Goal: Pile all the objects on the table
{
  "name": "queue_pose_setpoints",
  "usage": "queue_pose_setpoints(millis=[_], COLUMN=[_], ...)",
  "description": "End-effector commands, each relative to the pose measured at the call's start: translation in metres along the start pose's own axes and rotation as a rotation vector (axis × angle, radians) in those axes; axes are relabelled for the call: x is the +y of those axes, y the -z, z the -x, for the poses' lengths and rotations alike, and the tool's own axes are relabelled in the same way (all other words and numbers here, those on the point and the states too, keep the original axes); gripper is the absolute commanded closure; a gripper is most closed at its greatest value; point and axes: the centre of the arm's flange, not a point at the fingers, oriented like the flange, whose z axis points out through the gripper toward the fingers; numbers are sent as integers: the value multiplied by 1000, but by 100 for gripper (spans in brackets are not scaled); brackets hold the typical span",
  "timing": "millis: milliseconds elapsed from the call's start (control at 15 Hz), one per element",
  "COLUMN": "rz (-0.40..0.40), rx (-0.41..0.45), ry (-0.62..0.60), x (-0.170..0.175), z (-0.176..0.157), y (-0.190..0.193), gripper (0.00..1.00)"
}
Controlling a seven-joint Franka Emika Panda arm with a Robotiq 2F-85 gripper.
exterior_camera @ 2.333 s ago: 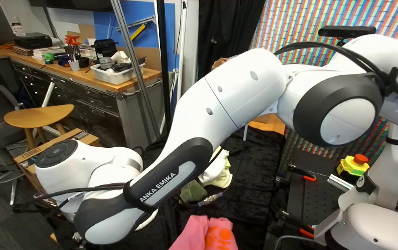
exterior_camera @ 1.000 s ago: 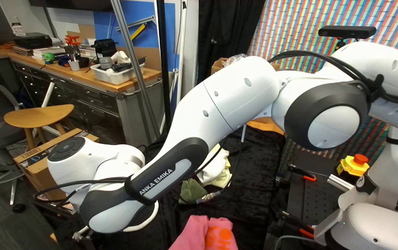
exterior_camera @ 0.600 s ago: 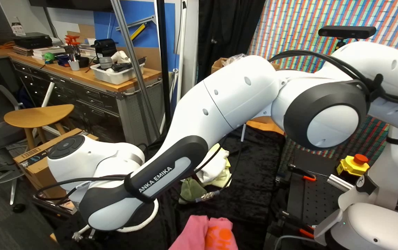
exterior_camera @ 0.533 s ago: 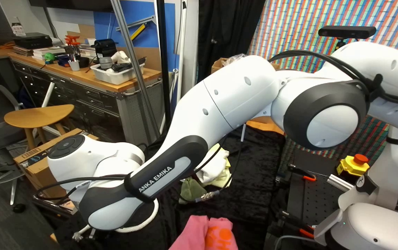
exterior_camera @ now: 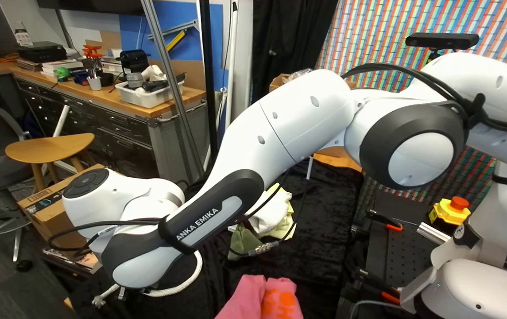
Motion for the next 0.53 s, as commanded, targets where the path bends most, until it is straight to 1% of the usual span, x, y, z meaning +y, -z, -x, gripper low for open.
queue_pose_setpoints(millis=[0, 200, 467], rz=[-21, -8, 14], rx=[-21, -35, -54], ry=[-3, -5, -26], x=[1, 1, 10], z=[-12, -9, 0], y=[-7, -8, -2], gripper=[97, 98, 99])
